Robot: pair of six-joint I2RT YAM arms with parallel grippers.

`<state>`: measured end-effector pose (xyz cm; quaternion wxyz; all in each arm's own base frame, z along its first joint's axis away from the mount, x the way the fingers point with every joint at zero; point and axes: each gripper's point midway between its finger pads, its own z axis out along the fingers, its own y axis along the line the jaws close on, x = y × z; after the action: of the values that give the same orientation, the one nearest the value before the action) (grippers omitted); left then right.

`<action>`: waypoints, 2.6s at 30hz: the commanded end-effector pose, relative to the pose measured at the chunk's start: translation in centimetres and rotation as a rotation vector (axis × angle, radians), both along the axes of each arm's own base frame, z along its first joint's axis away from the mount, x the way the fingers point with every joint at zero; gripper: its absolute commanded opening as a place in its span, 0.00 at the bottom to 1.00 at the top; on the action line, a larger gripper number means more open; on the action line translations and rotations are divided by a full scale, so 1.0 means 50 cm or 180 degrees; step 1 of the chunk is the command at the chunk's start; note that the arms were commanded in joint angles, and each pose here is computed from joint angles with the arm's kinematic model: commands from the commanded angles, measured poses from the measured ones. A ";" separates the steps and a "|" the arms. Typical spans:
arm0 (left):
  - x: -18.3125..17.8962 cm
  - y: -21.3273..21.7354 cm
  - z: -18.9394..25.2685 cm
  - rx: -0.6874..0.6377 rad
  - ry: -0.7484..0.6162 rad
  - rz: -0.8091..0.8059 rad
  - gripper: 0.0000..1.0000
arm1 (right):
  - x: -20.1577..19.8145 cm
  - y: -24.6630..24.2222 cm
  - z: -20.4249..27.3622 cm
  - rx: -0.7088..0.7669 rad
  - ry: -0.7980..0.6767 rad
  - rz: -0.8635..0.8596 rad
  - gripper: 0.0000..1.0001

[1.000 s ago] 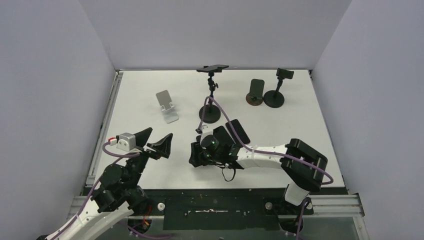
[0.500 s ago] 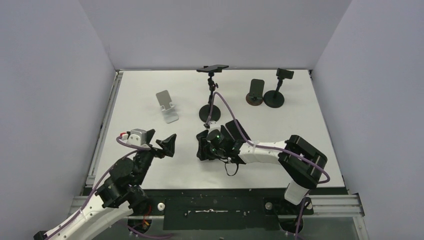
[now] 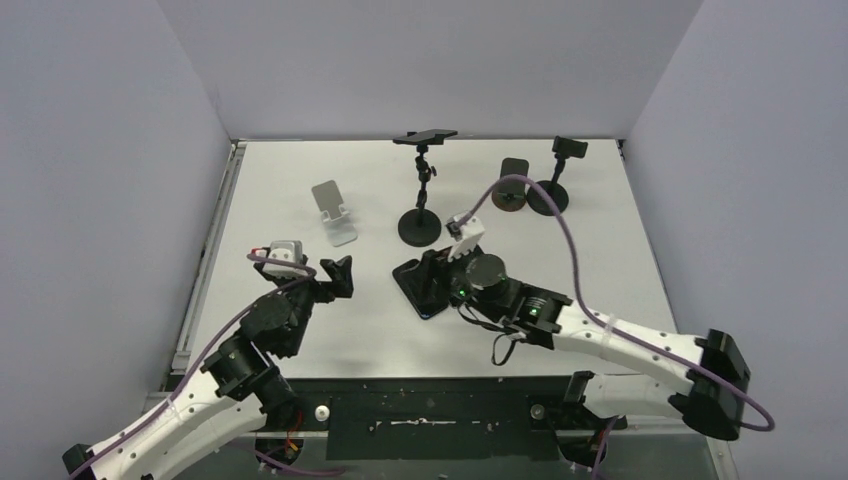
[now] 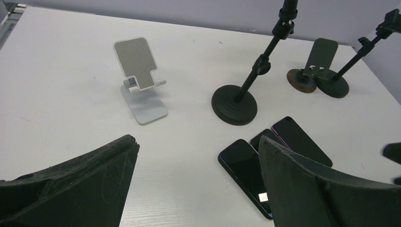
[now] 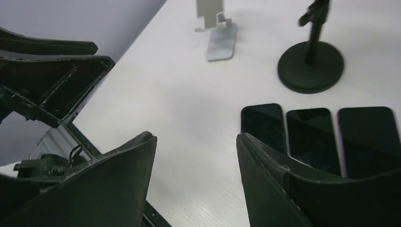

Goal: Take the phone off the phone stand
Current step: Pick up the phone stand with the phone at the center of the board.

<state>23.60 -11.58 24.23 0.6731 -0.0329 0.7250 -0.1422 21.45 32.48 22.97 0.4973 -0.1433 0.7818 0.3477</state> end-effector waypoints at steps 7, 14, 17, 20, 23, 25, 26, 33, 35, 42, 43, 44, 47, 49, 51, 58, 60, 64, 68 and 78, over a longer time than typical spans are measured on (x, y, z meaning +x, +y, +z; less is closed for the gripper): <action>0.149 -0.100 0.062 -0.0838 0.0384 -0.0498 0.97 | -0.023 -0.209 0.004 0.0157 -0.0373 -0.0674 0.67; 0.197 -0.188 0.110 -0.1191 0.0002 -0.1361 0.97 | -0.043 -0.236 0.002 0.0273 -0.0335 -0.0682 0.67; 0.219 -0.224 0.120 -0.1077 -0.0170 -0.1531 0.97 | -0.044 -0.244 0.012 0.0258 -0.0353 -0.0709 0.67; 0.247 -0.255 0.117 -0.0852 -0.0331 -0.1587 0.97 | -0.044 -0.252 0.028 0.0269 -0.0407 -0.0728 0.67; 0.294 -0.284 0.080 -0.0576 -0.0303 -0.1600 0.97 | -0.042 -0.262 0.041 0.0283 -0.0442 -0.0792 0.67; 0.319 -0.301 0.061 -0.0401 -0.0333 -0.1640 0.95 | -0.041 -0.271 0.050 0.0313 -0.0440 -0.0850 0.67; 0.330 -0.308 0.055 -0.0337 -0.0366 -0.1655 0.94 | -0.042 -0.275 0.052 0.0328 -0.0434 -0.0869 0.67; 0.387 -0.322 0.004 -0.0107 -0.0462 -0.1566 0.89 | -0.050 -0.290 0.073 0.0314 -0.0428 -0.0885 0.67; 0.398 -0.326 -0.001 -0.0120 -0.0497 -0.1551 0.88 | -0.049 -0.294 0.078 0.0306 -0.0443 -0.0908 0.67; 0.420 -0.360 -0.010 -0.0270 -0.0642 -0.1709 0.74 | -0.045 -0.299 0.088 0.0322 -0.0463 -0.0965 0.67; 0.425 -0.364 -0.014 -0.0256 -0.0640 -0.1723 0.70 | -0.045 -0.300 0.090 0.0319 -0.0463 -0.0967 0.67; 0.430 -0.367 -0.020 -0.0237 -0.0634 -0.1735 0.68 | -0.045 -0.301 0.092 0.0316 -0.0463 -0.0974 0.67; 0.441 -0.372 -0.033 -0.0215 -0.0631 -0.1733 0.63 | -0.045 -0.305 0.092 0.0296 -0.0455 -0.0997 0.67; 0.444 -0.376 -0.031 -0.0231 -0.0673 -0.1749 0.60 | -0.045 -0.306 0.092 0.0290 -0.0451 -0.1005 0.67; 0.448 -0.383 -0.037 -0.0236 -0.0668 -0.1777 0.58 | -0.045 -0.308 0.092 0.0284 -0.0452 -0.1015 0.67; 0.467 -0.391 -0.058 -0.0219 -0.0674 -0.1759 0.53 | -0.044 -0.317 0.093 0.0236 -0.0451 -0.1066 0.67; 0.471 -0.396 -0.059 -0.0225 -0.0684 -0.1781 0.46 | -0.044 -0.320 0.091 0.0232 -0.0447 -0.1083 0.67; 0.476 -0.402 -0.058 -0.0238 -0.0721 -0.1798 0.38 | -0.045 -0.323 0.096 0.0258 -0.0451 -0.1093 0.66; 0.479 -0.406 -0.053 -0.0214 -0.0784 -0.1823 0.34 | -0.044 -0.325 0.101 0.0259 -0.0457 -0.1111 0.66; 0.468 -0.408 -0.020 -0.0070 -0.1059 -0.1875 0.00 | -0.042 -0.324 0.105 0.0250 -0.0468 -0.1118 0.66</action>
<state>47.26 -31.25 18.64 0.6694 0.1855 0.6420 -0.3245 19.02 16.72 26.07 0.5940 -0.0278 0.7574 0.2697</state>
